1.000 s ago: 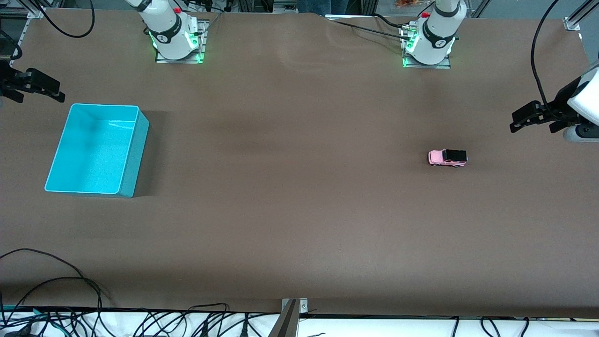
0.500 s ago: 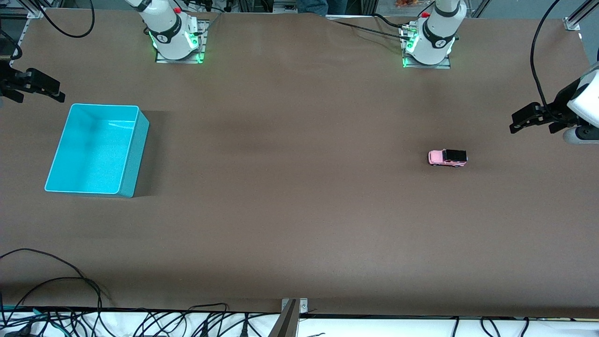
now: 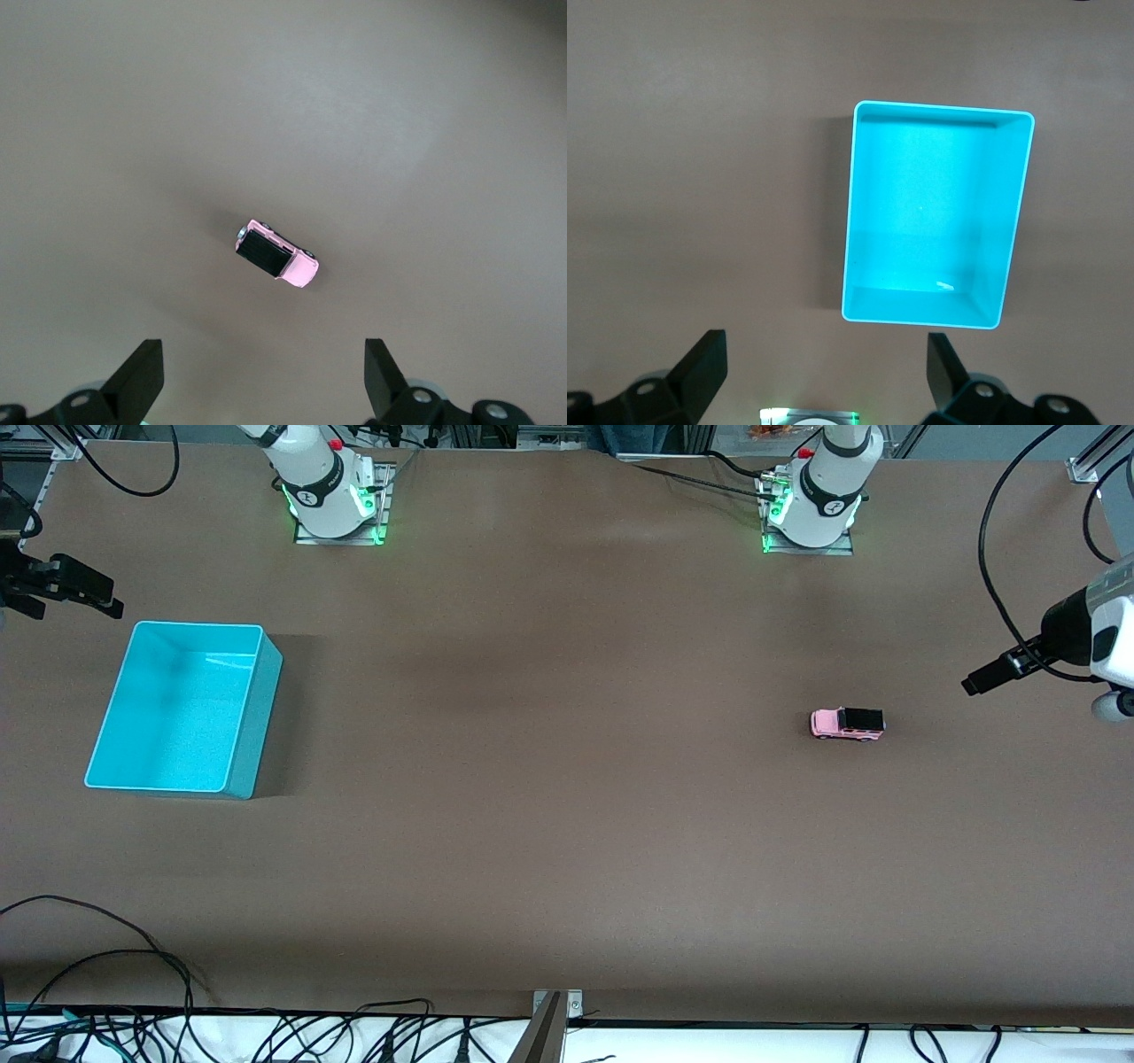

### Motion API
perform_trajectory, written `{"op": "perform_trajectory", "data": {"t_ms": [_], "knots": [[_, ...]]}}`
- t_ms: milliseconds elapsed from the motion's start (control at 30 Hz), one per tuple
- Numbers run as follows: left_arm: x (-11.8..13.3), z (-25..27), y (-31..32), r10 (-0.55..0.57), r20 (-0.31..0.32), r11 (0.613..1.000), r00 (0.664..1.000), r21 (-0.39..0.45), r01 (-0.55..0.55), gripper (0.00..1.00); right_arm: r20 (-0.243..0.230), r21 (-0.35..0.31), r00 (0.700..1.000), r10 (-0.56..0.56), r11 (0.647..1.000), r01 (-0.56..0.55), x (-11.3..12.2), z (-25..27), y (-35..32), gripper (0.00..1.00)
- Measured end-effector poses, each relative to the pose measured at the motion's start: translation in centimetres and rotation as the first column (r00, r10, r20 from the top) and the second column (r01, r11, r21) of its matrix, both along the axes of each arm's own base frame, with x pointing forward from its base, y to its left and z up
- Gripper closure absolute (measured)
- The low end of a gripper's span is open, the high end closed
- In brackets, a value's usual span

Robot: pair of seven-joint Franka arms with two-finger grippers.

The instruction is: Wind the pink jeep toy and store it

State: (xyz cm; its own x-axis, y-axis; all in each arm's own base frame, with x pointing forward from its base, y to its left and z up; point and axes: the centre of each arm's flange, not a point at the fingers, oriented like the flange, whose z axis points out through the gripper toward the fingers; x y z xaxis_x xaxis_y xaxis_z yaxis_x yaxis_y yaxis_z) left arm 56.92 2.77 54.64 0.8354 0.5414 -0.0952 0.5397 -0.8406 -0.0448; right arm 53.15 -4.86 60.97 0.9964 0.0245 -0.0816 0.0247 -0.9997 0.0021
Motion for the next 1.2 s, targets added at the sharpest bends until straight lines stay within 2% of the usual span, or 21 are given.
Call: {"op": "perform_trajectory", "data": {"t_ms": [133,267,500,633,800,833,900,1033,1200], "knots": [[0.2,-1.0,-0.1,0.147,-0.021,0.989,0.989,0.017,-0.147,0.0,0.0,0.0,1.0,0.0,1.0,0.0,0.0,0.0,0.0,0.0],[0.4,-2.5,-0.2,0.314,-0.046,0.949,0.948,0.046,-0.312,0.0,0.0,0.0,1.0,0.0,1.0,0.0,0.0,0.0,0.0,0.0],[1.0,-6.0,-0.6,0.559,-0.086,0.827,0.824,0.119,-0.549,0.0,-0.005,0.0,1.0,0.0,1.0,0.0,0.0,-0.1,0.0,0.0],[1.4,-8.4,-0.5,0.686,-0.084,0.725,0.722,0.161,-0.67,0.0,-0.008,0.001,1.0,0.001,1.0,-0.001,-0.1,-0.1,0.0,0.0],[1.3,-11.6,-0.3,0.771,-0.07,0.634,0.633,0.183,-0.751,0.0,-0.008,0.001,1.0,0.001,1.0,0.0,-0.1,-0.1,0.0,0.0],[0.9,-13.7,-0.1,0.806,-0.063,0.588,0.588,0.194,-0.785,0.0,-0.008,0.001,1.0,0.001,1.0,-0.001,-0.1,-0.1,0.0,0.0],[0.8,-14.1,0.0,0.814,-0.06,0.577,0.578,0.195,-0.793,0.0,-0.008,0.001,1.0,0.0,1.0,0.0,-0.1,-0.1,0.0,0.0],[0.6,-15.4,0.3,0.852,-0.034,0.518,0.522,0.185,-0.835,0.0,-0.008,0.001,1.0,0.0,1.0,0.0,-0.1,-0.1,0.0,0.0],[-0.2,-18.5,0.7,0.884,-0.011,0.462,0.467,0.172,-0.87,0.0,-0.006,0.001,1.0,-0.001,1.0,0.001,-0.1,-0.1,0.0,0.0]]}}
